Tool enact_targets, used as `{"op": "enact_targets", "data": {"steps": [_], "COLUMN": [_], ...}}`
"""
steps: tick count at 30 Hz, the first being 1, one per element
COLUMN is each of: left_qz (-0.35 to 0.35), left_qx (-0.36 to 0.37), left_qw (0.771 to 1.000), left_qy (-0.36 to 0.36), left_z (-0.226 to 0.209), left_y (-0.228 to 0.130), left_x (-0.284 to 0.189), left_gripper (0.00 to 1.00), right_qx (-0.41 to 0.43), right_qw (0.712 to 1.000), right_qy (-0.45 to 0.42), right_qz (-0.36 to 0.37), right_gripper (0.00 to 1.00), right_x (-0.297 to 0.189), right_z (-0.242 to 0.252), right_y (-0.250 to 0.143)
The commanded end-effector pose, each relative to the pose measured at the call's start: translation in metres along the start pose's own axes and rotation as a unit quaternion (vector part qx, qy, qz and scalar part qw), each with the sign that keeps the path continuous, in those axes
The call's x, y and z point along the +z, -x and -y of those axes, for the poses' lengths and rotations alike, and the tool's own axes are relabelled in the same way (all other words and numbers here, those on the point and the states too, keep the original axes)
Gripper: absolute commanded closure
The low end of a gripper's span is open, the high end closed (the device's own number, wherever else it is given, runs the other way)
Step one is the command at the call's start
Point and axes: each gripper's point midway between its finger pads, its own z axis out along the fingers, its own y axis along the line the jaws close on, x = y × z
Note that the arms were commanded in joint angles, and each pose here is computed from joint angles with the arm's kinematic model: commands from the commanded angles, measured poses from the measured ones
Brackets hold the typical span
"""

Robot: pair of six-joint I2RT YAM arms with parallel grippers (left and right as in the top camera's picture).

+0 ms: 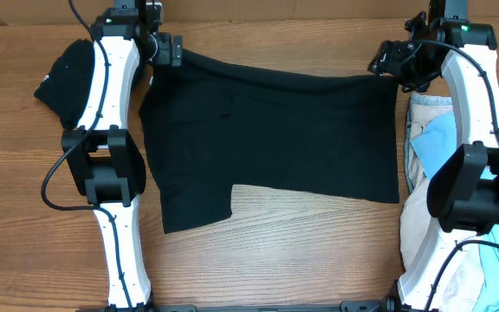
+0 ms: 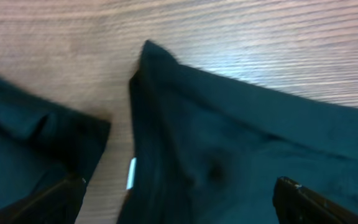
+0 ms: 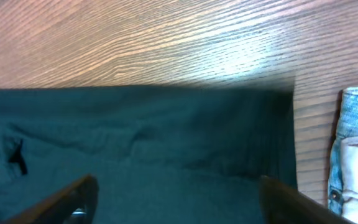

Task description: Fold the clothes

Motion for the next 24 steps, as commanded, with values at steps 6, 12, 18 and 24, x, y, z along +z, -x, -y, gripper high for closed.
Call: {"op": "enact_targets", "data": {"steps": [6,12,18,24], "left_qz": [0.002,-0.081,-0.213,-0.323], "left_qx": [-0.024,-0.035,-0.038,-0.035], "left_qw": [1.000,0.995,0.971,0.932], "left_qy": [0.016,-0.042,-0.102,-0.158], "left_z": [-0.026,-0.004,0.021,0.057], "left_y": [-0.001,-0.047,-0.106,-0.169], "left_x": [-0.092,-0.137,-0.116,-0.074], "left_gripper": [0.00,0.03,0.26,0.25], "right_qx": [0.007,0.000,0.034,0.056], "right_qw": [0.999,0.991,0.982,0.976], "right_qy": [0.001,0.010,-0.085,-0.115], "right_qz": [-0.054,-0.137,-0.164,-0.174], "right_gripper": [0.28,0.31,0.28,0.22], "right_x": [-0.013,-0.020,-0.022,-0.017], "right_z": [0.007,-0.013,0.009,0.028], "right_y": [-0.026,-0.071,-0.089,-0.092]}}
